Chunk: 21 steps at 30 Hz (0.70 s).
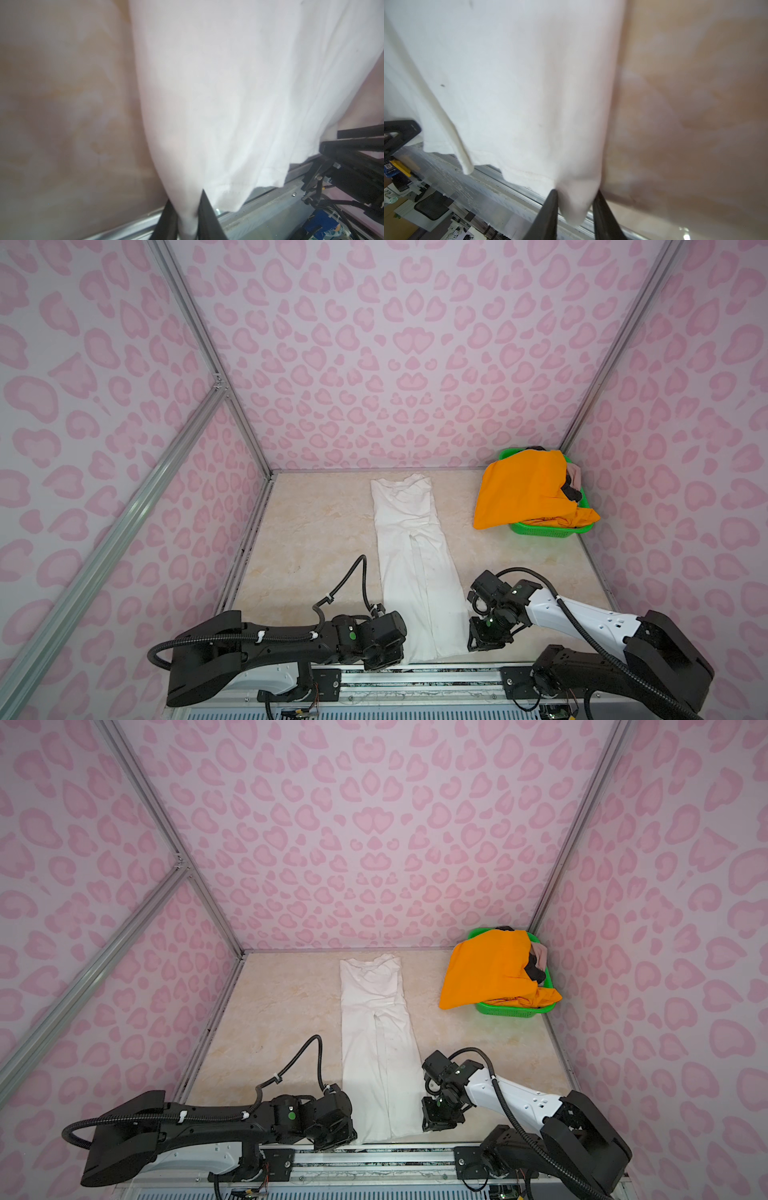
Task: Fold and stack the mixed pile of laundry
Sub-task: 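Lift the far end with both grippers and carry it toward the robot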
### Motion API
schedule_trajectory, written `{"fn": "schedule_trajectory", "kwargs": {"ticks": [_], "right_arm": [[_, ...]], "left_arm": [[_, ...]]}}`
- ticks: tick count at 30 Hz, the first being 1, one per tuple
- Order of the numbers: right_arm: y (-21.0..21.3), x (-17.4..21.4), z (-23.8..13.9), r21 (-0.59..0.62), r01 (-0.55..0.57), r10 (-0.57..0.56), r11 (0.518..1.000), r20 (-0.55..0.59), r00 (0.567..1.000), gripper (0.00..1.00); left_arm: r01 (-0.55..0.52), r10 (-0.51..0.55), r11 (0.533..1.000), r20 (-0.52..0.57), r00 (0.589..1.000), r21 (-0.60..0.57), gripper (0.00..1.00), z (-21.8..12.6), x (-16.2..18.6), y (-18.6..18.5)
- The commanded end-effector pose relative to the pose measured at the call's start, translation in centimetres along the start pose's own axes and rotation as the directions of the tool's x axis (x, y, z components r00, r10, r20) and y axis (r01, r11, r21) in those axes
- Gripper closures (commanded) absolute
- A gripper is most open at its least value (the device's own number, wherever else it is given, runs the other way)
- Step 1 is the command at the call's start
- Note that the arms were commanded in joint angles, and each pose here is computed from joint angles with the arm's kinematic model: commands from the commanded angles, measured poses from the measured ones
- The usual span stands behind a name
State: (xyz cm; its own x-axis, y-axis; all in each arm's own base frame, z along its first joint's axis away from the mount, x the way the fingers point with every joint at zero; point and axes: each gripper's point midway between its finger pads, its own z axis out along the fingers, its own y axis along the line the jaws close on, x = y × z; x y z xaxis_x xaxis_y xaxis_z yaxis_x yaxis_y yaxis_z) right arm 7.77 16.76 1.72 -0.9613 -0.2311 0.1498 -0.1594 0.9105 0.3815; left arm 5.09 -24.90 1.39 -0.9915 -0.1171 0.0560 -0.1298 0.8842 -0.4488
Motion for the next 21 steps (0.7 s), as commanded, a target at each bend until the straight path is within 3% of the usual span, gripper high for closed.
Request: {"fn": "schedule_trajectory", "kwargs": {"ticks": [1,6,17,21], "right_arm": [[-1.1,-0.2,-0.4,0.069,0.006,-0.008,0.998,0.022,1.000,0.82],[-0.4,-0.3,-1.7,0.051,0.033,-0.036,0.998,0.058,0.998,0.99],[1.7,0.2,-3.8,0.037,0.142,-0.145,0.989,0.078,0.986,1.00],[3.6,-0.6,-5.8,0.032,0.209,-0.211,0.977,0.165,0.963,1.00]], "left_arm": [[-0.019,0.020,0.996,0.018,1.000,-0.088,0.86,-0.3,-0.2,1.8],[-0.063,0.063,0.989,-0.002,0.998,-0.132,0.92,-1.2,0.0,2.1],[-0.102,0.099,0.990,-0.034,0.994,-0.101,0.97,-2.2,0.4,-0.4],[-0.114,0.112,0.991,-0.023,0.993,-0.072,0.97,-3.4,0.2,-2.5]]}}
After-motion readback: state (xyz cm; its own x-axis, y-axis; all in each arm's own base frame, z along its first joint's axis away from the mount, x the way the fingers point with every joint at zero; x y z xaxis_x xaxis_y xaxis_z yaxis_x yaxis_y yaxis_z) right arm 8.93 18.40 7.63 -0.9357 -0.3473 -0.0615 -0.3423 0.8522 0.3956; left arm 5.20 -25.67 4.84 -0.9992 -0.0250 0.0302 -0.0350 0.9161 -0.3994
